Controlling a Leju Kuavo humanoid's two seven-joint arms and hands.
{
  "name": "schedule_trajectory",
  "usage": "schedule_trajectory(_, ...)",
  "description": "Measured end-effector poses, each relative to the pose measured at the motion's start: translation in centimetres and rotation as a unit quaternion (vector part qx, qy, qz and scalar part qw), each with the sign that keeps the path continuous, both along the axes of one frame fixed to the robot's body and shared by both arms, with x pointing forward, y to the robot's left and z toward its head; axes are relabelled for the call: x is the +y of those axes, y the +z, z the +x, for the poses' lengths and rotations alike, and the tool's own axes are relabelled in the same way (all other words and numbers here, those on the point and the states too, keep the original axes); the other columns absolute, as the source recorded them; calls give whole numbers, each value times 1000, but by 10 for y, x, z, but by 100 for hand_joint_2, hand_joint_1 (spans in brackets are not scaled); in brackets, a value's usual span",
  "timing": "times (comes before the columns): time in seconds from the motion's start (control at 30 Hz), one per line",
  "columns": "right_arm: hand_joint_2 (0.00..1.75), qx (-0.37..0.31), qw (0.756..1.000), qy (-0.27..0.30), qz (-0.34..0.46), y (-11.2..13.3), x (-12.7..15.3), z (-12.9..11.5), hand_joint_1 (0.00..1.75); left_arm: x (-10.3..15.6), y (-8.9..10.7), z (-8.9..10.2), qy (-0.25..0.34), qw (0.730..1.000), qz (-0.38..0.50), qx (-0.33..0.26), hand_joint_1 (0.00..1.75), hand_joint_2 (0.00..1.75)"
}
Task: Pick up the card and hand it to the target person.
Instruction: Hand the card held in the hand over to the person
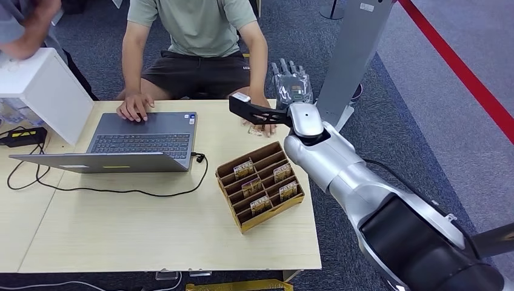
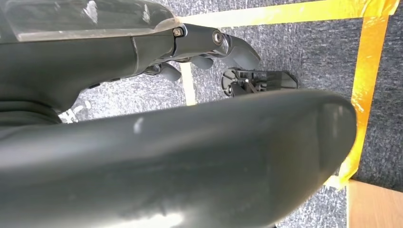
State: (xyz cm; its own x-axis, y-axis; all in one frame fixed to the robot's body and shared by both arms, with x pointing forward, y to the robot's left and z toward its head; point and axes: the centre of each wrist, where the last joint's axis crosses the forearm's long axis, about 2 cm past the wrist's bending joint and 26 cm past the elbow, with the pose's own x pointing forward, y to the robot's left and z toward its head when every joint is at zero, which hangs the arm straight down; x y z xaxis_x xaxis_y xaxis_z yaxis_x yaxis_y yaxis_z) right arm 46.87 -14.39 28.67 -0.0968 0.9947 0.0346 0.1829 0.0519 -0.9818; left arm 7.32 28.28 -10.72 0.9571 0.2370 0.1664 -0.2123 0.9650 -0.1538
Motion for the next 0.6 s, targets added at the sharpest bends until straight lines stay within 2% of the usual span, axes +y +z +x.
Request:
schedule_trajectory(0.17, 175, -47, 999, -4, 14, 27, -14, -1, 0, 1, -1, -4, 9, 1000, 0, -1, 0, 0)
schedule_trajectory(0.3, 175, -67, 997, -9, 37, 37, -35, -16, 0, 2, -2, -10, 20, 1000, 1, 3, 0, 0)
schedule_trajectory(0.43, 175, -76, 994, 7, 82, 34, -59, -44, 0, 5, -2, -14, 36, 999, 5, 10, 0, 0)
schedule_trajectory(0.6, 175, -61, 981, 65, 173, 13, -90, -99, 0, 9, -3, -17, 52, 998, 12, 24, 0, 0)
